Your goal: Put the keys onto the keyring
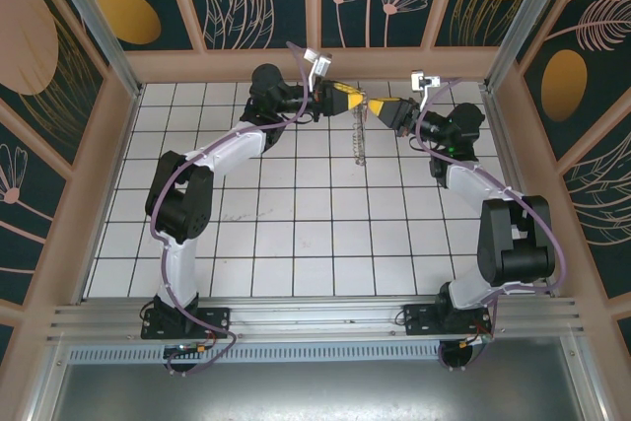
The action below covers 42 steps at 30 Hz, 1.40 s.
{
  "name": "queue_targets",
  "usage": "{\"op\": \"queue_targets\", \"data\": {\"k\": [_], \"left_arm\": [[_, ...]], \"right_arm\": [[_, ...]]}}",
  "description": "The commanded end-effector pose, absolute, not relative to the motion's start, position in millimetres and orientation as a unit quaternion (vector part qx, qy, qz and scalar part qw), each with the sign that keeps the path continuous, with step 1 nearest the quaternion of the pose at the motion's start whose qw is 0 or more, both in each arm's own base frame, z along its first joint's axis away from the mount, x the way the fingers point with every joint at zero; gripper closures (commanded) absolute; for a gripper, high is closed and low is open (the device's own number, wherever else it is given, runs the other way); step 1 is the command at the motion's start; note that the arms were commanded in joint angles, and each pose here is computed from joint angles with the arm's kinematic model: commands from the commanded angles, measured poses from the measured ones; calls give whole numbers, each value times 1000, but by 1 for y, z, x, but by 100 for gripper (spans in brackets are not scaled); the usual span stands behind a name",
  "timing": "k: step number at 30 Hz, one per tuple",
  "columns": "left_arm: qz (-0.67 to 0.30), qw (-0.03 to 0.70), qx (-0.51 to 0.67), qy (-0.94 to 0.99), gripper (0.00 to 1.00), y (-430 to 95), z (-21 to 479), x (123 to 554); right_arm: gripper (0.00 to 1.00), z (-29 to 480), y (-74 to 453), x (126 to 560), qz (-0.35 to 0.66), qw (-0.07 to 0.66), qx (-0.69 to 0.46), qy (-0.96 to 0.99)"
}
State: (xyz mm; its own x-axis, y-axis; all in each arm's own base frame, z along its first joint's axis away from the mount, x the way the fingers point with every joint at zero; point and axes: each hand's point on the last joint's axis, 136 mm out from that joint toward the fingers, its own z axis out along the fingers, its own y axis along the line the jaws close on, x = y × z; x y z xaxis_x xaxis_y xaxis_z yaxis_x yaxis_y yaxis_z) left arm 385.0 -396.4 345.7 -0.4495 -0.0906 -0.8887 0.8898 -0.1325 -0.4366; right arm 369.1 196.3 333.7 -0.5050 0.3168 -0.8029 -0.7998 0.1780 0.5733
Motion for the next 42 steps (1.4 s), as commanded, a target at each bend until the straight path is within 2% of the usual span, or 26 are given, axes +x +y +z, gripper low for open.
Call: {"op": "queue_targets", "data": {"k": [1, 23, 24, 27, 29, 35, 42], "left_arm": [[-657, 419, 379, 499, 100, -390, 384, 371], [-672, 433, 360, 482, 100, -388, 397, 366], [-671, 434, 358, 483, 100, -387, 396, 367], [-671, 436, 354, 484, 100, -387, 396, 367], [-671, 437, 352, 484, 100, -387, 396, 368], [-670, 444, 336, 490, 100, -386, 395, 373], [-681, 448, 299, 495, 100, -382, 394, 378]], "right_arm": [[100, 341, 199, 357, 604, 469, -217, 607], [100, 327, 229, 351, 606, 442, -229, 621], [94, 326, 227, 351, 603, 442, -225, 624], [66, 323, 218, 348, 595, 445, -218, 633], [59, 322, 210, 343, 585, 451, -212, 640], [56, 332, 186, 328, 557, 484, -198, 645], [54, 372, 173, 333, 545, 536, -172, 621]]}}
